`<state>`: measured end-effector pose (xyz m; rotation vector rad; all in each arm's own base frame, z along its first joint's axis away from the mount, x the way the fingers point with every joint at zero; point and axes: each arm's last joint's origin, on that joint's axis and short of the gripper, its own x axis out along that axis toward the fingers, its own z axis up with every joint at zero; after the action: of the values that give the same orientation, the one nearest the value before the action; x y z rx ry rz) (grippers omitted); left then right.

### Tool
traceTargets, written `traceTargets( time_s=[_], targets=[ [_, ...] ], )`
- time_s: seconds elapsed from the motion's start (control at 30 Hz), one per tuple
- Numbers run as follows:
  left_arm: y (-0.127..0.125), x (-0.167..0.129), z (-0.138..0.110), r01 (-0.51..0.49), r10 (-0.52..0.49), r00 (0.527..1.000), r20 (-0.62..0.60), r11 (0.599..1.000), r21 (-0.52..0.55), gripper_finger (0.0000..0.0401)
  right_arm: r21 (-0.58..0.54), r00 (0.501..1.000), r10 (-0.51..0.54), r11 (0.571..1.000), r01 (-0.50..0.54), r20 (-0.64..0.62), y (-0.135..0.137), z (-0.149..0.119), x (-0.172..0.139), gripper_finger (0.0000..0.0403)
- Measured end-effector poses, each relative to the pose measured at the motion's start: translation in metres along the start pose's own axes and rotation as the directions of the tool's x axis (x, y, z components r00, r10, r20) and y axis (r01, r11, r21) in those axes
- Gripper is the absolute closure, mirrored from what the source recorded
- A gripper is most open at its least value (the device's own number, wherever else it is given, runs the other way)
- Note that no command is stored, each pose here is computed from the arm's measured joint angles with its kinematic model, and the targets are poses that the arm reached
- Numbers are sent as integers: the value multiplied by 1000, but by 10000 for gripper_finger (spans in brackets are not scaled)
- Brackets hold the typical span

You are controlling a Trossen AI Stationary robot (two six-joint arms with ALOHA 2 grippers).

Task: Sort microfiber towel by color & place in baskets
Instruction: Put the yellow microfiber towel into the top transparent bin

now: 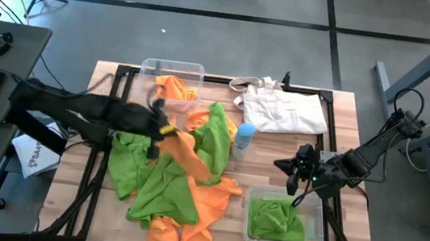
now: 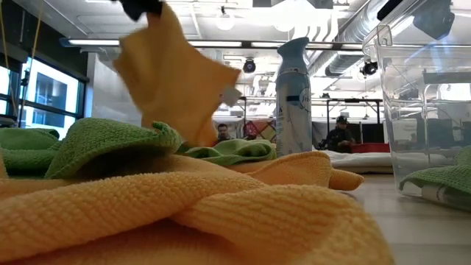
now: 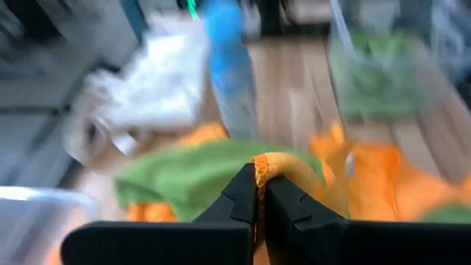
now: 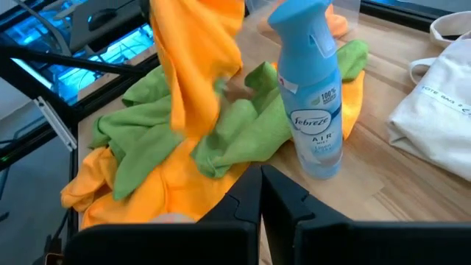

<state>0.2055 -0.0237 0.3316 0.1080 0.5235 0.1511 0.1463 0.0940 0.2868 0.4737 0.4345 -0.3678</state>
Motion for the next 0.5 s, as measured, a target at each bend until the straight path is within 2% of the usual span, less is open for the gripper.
traceTargets(
  time_s=[0.13,0.3,0.4,0.5],
  targets=[
    [11,-28,12,-81,77,981,176,997,14,401,0,1000,-3,1000,3,5,0,0,0,400],
    [22,-54,26,-250,225,905,361,968,26,401,-1,1000,-4,1000,4,6,0,0,0,400],
    [28,-63,30,-378,331,855,399,925,43,401,-1,1000,-8,1000,8,12,0,0,0,400],
    [35,-66,32,-511,453,804,384,858,58,401,0,1000,-15,1000,15,24,0,1,0,400]
  ],
)
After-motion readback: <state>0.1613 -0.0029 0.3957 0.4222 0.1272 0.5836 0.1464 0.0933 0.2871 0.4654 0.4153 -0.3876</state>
